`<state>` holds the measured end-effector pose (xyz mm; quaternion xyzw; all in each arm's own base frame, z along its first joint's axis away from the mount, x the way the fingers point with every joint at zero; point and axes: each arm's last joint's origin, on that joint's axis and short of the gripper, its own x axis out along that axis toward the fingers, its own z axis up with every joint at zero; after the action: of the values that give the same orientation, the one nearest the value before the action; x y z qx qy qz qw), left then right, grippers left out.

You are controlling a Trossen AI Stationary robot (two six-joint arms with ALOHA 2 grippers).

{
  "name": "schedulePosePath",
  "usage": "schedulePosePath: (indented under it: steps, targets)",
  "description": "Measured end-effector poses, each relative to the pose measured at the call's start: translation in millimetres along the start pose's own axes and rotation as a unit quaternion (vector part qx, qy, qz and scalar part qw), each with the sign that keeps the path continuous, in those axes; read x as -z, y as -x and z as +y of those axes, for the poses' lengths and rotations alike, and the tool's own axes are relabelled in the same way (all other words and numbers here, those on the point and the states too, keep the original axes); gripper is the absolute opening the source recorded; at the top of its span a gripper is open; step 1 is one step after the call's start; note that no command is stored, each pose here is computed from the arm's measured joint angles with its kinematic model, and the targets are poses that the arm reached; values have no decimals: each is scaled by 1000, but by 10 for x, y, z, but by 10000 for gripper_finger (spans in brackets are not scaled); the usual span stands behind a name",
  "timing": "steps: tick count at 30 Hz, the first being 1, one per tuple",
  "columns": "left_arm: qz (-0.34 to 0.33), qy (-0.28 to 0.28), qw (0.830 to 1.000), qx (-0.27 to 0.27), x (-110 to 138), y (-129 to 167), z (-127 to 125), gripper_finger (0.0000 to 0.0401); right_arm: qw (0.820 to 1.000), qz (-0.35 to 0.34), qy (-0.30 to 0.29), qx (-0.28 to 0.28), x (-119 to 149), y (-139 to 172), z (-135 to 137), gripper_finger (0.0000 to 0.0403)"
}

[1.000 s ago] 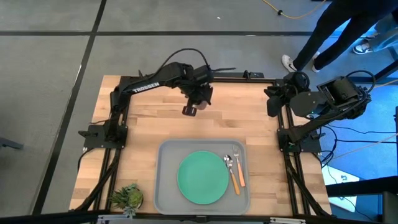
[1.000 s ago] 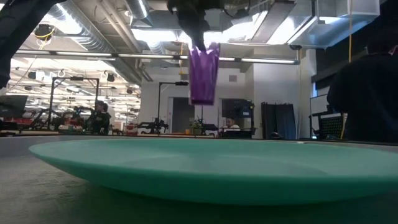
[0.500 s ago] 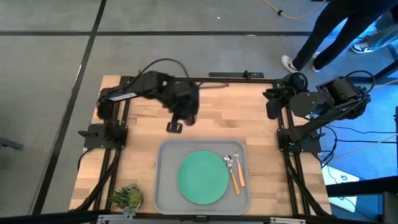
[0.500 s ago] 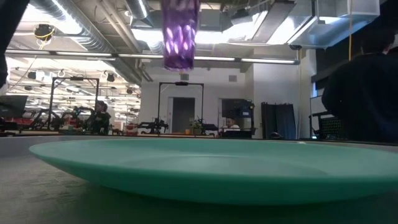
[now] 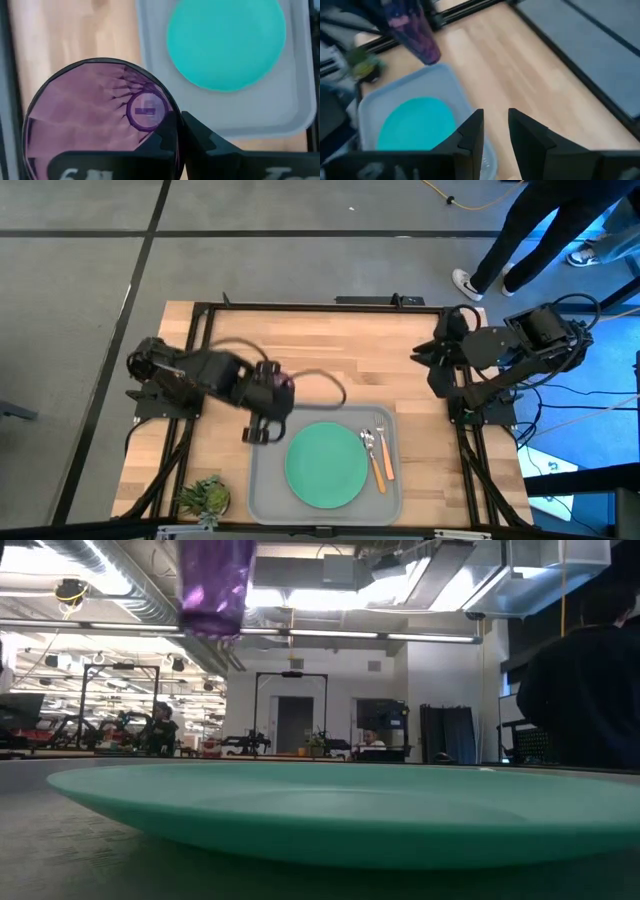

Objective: Pick and place plate/cup/fork/spoon on tray
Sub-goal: Put the violet cup on the gray tray to the top left of the green plate

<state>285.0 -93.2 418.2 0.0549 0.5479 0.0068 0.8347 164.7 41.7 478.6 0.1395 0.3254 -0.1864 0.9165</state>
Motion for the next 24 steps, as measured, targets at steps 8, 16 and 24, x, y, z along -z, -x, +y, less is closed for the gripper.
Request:
schedulePosePath:
  steps: [8, 16, 24]
  targets:
    - [28, 8, 1000, -1, 93, -490, -387, 3, 990, 49, 59, -116, -20, -72, 158, 94]
    - [55, 51, 997, 4, 213, -830, -534, 3, 973, 106, 124, -163, -10, -314, 368, 94]
    - [58, 82, 995, -4, 295, -1067, -598, 2, 966, 117, 161, -166, -15, -482, 490, 94]
